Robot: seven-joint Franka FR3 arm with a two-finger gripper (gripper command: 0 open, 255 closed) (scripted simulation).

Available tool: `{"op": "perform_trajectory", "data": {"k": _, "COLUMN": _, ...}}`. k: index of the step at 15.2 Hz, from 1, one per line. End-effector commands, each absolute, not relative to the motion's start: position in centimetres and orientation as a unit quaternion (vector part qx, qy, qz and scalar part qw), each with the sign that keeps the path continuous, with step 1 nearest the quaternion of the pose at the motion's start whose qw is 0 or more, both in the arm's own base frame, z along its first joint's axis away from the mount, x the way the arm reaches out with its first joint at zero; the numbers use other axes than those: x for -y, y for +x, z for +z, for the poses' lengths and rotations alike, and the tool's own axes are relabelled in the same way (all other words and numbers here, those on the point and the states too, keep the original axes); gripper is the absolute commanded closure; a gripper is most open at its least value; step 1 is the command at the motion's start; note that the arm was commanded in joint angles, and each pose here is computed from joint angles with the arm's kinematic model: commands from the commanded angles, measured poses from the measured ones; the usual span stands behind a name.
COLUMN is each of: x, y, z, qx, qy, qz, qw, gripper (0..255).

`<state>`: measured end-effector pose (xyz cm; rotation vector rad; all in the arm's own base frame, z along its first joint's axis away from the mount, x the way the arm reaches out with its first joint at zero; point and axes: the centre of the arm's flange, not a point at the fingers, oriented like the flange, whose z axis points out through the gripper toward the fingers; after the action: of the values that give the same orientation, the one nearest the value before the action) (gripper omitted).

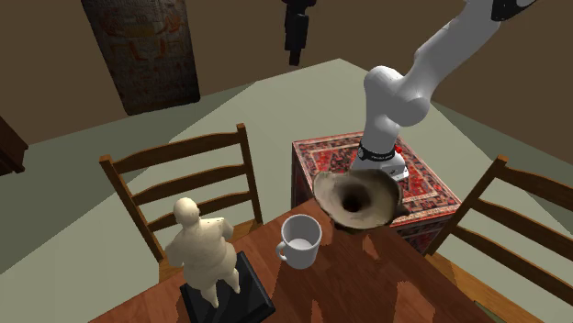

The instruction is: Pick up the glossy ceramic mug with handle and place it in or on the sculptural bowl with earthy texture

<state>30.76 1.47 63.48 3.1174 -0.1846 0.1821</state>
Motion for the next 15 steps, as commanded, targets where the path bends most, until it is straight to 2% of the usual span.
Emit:
{"op": "perform_trajectory", "data": {"k": 1, "x": -1.5, "y": 30.8, "z": 63.5, "qx": 0.059, "qy": 0.997, "qz": 0.058, "qw": 0.007, "gripper": 0}}
{"op": "perform_trajectory", "data": {"k": 15, "x": -14.1, "y": 34.4, "z": 51.0, "qx": 0.031, "qy": 0.999, "qz": 0.041, "qw": -0.011, "gripper": 0}}
